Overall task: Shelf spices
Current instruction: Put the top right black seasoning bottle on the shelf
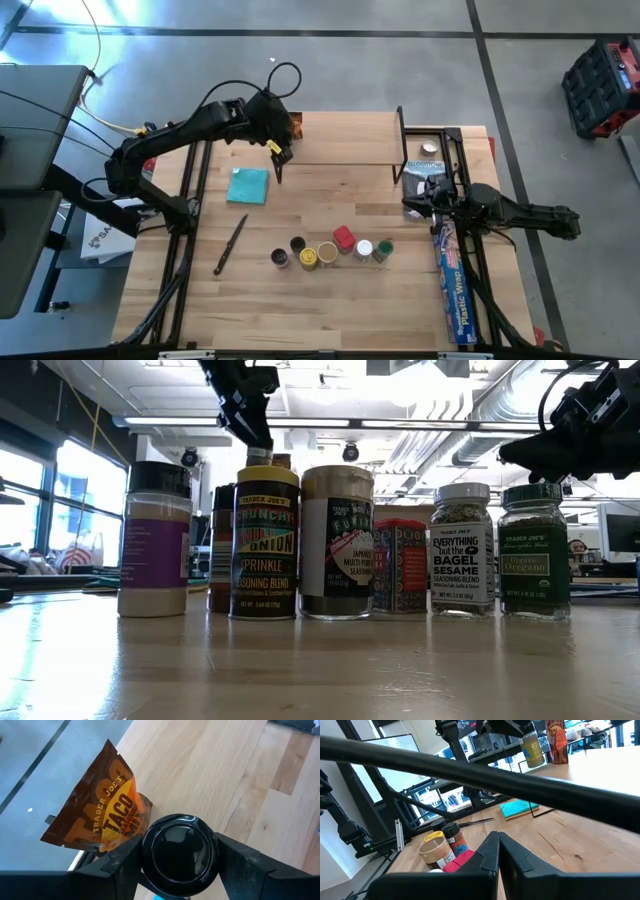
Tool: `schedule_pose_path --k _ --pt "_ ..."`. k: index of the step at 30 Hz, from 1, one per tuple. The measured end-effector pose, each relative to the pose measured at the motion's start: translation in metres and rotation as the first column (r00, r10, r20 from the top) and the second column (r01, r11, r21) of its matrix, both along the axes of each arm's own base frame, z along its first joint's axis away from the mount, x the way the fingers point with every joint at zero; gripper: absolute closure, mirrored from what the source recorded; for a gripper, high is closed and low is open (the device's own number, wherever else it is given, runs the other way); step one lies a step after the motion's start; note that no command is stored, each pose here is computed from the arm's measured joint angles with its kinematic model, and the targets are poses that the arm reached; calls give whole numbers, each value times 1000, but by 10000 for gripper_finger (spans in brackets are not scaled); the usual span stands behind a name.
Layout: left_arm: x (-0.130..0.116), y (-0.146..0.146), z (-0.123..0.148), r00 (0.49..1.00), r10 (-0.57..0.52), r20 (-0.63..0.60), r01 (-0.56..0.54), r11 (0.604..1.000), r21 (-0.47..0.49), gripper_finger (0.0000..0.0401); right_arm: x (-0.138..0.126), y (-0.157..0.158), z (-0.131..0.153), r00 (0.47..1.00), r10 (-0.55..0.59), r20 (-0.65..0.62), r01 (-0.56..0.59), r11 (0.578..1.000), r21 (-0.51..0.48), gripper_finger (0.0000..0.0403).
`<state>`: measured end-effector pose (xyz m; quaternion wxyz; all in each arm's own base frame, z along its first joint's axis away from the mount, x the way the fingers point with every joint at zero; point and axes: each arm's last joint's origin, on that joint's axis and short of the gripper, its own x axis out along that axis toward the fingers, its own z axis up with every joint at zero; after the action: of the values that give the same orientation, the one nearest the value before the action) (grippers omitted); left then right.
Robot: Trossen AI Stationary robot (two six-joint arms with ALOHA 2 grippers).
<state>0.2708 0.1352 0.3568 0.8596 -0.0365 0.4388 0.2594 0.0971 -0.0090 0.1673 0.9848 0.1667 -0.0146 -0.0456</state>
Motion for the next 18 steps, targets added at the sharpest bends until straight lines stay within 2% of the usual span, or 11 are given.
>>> schedule_pose_path --k 18 --pt "0 0 0 1000 -1 0 1 1000 -1 174 0 0 0 1000 0 0 0 1000 0 403"
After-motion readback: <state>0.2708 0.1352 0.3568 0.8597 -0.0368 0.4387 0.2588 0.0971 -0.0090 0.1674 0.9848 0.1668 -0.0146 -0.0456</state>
